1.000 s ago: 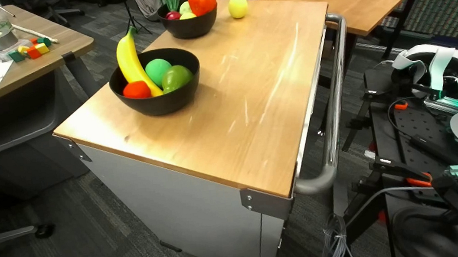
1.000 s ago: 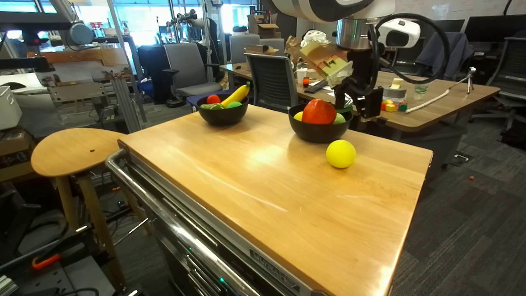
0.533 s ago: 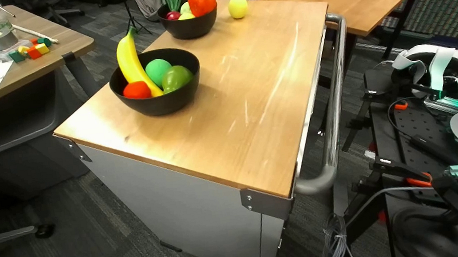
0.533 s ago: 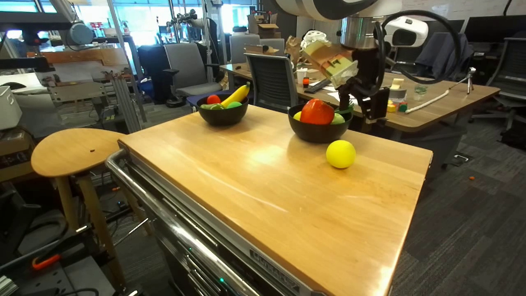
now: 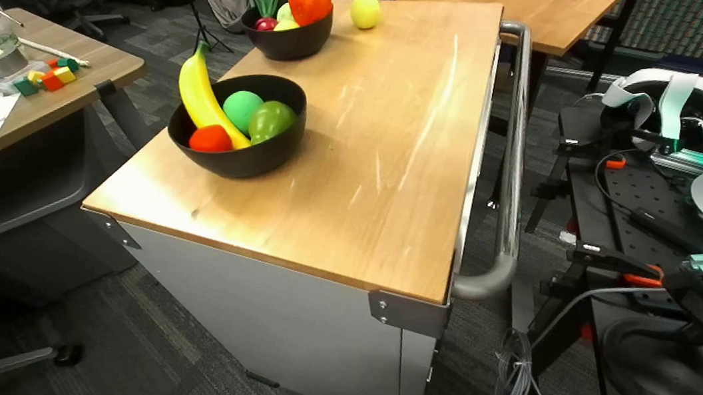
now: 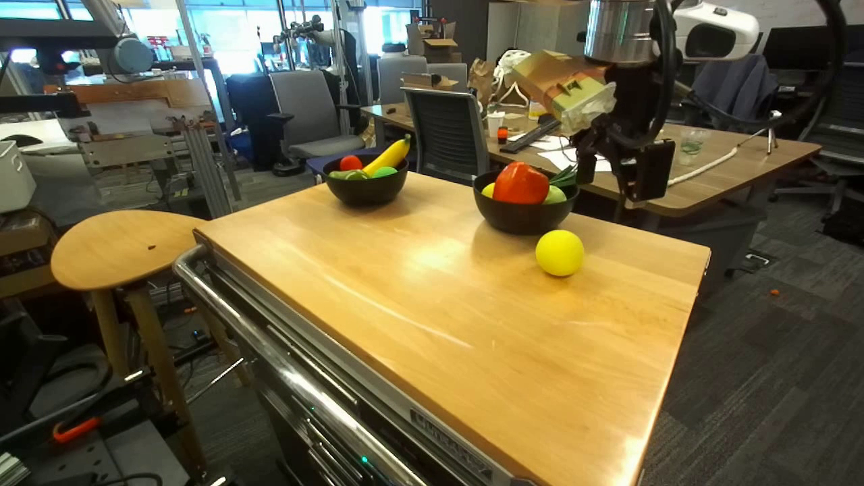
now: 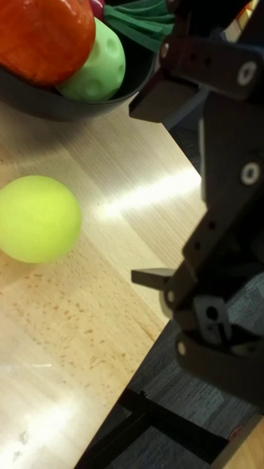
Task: Place the toy fruits and vegetables in the black bowls
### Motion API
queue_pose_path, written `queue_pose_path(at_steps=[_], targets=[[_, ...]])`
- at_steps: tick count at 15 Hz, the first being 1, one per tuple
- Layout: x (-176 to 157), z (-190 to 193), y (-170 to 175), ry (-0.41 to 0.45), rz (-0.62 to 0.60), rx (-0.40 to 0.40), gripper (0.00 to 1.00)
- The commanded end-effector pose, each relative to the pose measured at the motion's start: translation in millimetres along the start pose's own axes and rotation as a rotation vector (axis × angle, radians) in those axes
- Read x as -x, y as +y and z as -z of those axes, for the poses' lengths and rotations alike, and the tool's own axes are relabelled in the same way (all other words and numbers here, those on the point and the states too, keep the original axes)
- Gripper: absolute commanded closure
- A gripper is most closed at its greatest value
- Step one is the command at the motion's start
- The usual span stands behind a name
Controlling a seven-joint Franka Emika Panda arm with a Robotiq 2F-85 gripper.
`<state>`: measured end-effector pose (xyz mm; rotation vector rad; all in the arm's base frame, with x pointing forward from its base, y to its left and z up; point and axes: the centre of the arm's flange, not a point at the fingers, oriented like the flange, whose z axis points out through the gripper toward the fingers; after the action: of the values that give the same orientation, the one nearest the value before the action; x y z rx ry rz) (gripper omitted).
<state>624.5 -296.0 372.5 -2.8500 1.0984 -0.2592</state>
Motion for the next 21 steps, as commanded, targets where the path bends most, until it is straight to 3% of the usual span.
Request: queue_pose_path(at_steps=[1, 15, 16, 17, 19, 21], targets=[[11.2, 4.9, 0.9, -0.011, 0.028, 0.008, 0.02], [27.1, -43.3, -1.9, -0.105, 0.088, 0.117, 0.04], [28.3, -45.1, -3.6, -0.109, 0.094, 0.120, 0.09], [29.7, -46.4, -5.6, -0.114, 0.100, 0.124, 0.30], [32.3, -48.8, -11.5, -0.120, 0.108, 0.123, 0.34], [34.6, -49.7, -18.7, -0.128, 0.119, 0.121, 0.51]])
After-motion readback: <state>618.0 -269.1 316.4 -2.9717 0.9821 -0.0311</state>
